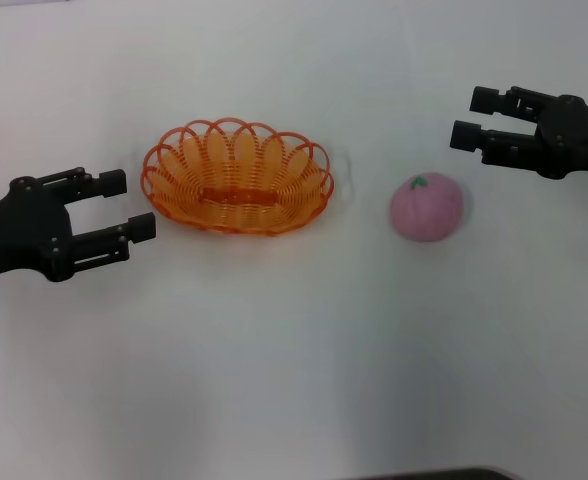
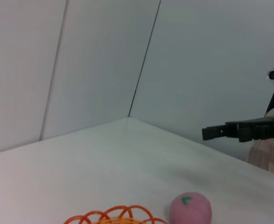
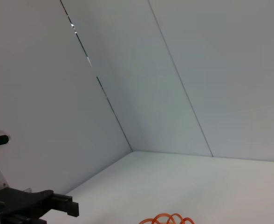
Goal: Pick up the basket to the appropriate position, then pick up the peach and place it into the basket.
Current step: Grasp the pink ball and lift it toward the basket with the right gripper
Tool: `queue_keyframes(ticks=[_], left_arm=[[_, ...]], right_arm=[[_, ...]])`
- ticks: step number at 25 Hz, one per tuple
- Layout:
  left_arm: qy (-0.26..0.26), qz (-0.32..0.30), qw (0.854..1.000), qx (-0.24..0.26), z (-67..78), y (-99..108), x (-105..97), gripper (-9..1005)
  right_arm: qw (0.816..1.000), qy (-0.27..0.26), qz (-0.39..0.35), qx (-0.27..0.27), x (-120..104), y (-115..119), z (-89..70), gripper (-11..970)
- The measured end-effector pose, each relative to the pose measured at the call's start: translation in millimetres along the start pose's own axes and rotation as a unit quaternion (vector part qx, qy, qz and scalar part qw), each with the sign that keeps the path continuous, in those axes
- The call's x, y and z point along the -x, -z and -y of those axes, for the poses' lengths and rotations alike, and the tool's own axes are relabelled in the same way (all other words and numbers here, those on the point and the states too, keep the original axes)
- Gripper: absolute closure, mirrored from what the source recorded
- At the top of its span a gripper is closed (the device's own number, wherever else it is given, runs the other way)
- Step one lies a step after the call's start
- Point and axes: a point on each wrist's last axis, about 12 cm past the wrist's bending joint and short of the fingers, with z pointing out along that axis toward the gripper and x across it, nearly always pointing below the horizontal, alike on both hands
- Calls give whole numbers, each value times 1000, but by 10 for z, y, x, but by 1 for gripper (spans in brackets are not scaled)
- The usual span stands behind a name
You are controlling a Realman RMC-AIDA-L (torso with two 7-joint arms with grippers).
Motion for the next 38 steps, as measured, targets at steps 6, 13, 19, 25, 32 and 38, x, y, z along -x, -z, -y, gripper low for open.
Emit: queue_keyframes(ticks=[6,13,19,25,32,38], left_arm=[[2,5,1000,-1,15,10,-19,285],[2,6,1000,-5,28,13,-29,286],[-1,7,1000,-8,42,-3,-41,286],[1,5,1000,-10,50,-7,-53,287],[3,6,1000,-16,71,-34,-88,285],[2,6,1000,-17,70,-40,-92,287]], right_arm=[[1000,-1,-1,0,-6,2,-2,105],[1000,-1,-4,1,-17,4,-6,104],[1000,-1,-11,7,31,12,2,105],[999,4,-33,13,207,23,65,104],[998,29,-55,9,593,65,96,105],[997,44,-64,6,792,82,94,105]])
